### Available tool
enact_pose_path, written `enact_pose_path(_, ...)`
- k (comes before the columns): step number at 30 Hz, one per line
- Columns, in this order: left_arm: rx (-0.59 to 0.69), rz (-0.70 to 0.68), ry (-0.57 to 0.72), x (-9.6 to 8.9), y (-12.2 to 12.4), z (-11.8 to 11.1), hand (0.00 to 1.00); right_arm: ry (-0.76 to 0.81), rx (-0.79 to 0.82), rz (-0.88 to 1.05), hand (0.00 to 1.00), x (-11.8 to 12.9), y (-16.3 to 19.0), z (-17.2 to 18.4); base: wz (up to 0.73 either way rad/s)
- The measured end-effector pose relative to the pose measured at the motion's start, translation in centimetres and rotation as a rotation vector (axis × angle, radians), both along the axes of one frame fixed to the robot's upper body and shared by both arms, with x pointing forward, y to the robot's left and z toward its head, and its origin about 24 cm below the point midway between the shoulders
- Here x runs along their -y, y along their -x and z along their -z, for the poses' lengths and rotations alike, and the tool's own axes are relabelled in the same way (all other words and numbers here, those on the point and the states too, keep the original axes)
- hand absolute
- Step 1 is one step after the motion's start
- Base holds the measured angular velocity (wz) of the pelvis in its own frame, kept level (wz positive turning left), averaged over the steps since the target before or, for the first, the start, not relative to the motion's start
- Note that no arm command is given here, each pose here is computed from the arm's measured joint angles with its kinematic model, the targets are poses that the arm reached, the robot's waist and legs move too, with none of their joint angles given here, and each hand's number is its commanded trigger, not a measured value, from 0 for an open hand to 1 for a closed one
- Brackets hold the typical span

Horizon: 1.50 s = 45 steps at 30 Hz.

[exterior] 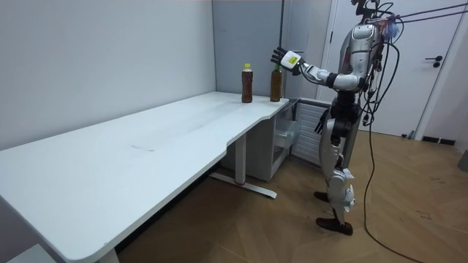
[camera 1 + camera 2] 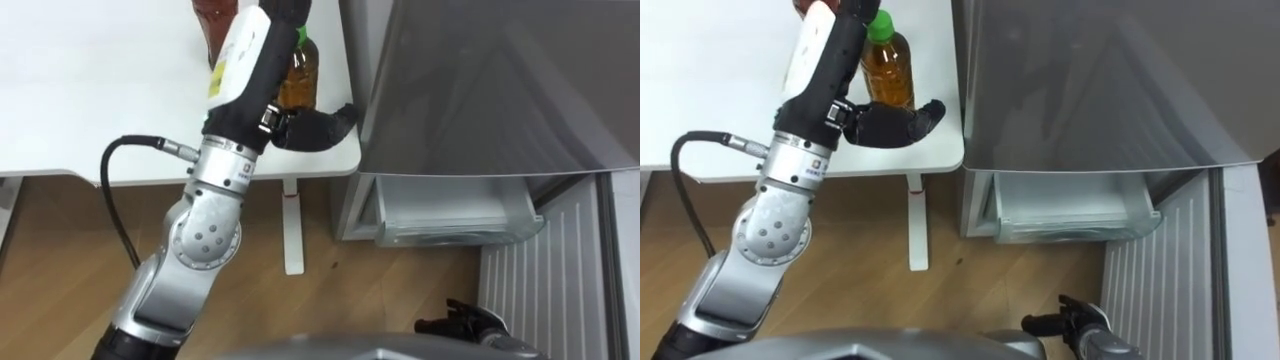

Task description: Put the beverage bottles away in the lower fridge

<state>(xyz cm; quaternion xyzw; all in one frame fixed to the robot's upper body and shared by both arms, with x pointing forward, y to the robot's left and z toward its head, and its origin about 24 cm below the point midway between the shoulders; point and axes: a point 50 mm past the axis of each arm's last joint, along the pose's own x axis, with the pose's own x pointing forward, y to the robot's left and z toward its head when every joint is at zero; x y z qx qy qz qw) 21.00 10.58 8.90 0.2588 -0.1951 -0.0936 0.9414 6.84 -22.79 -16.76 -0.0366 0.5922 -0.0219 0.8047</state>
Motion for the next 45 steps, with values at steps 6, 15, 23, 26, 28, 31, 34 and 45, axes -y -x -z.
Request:
enact_pose_path(6, -0.031, 0.015, 0.008, 0.01, -0.07, 0.39, 0.0, -0.004, 0.001, -0.012, 0.0, -0.21, -0.13, 0.02, -0.01)
enact_pose_path(15, -0.089, 0.018, 0.134, -0.6, -0.35, 0.52, 0.0, -0.001, 0.0, -0.011, 0.0, -0.24, 0.03, 0.05, -0.03)
enact_pose_path(23, -0.131, 0.027, 0.158, -0.66, -0.39, 1.13, 0.0, 0.004, 0.001, -0.001, 0.0, -0.25, 0.04, 0.06, 0.0)
enact_pose_path(26, -0.134, 0.032, 0.159, -0.66, -0.43, 1.1, 0.0, 0.004, 0.001, 0.002, 0.0, -0.24, 0.06, 0.06, 0.0)
enact_pose_path(28, -0.136, 0.037, 0.159, -0.65, -0.45, 1.09, 0.0, 0.004, 0.0, 0.002, 0.0, -0.23, 0.07, 0.06, 0.0)
enact_pose_path(31, -0.139, 0.042, 0.16, -0.57, -0.44, 1.1, 0.0, 0.006, 0.0, 0.003, 0.0, -0.22, 0.08, 0.07, 0.0)
enact_pose_path(34, -0.139, 0.043, 0.162, -0.53, -0.45, 1.09, 0.0, 0.006, 0.0, 0.003, 0.0, -0.21, 0.09, 0.07, 0.0)
enact_pose_path(45, -0.152, 0.048, 0.2, -0.59, -0.46, 1.1, 0.0, 0.005, -0.002, 0.009, 0.0, -0.2, 0.12, 0.07, 0.0)
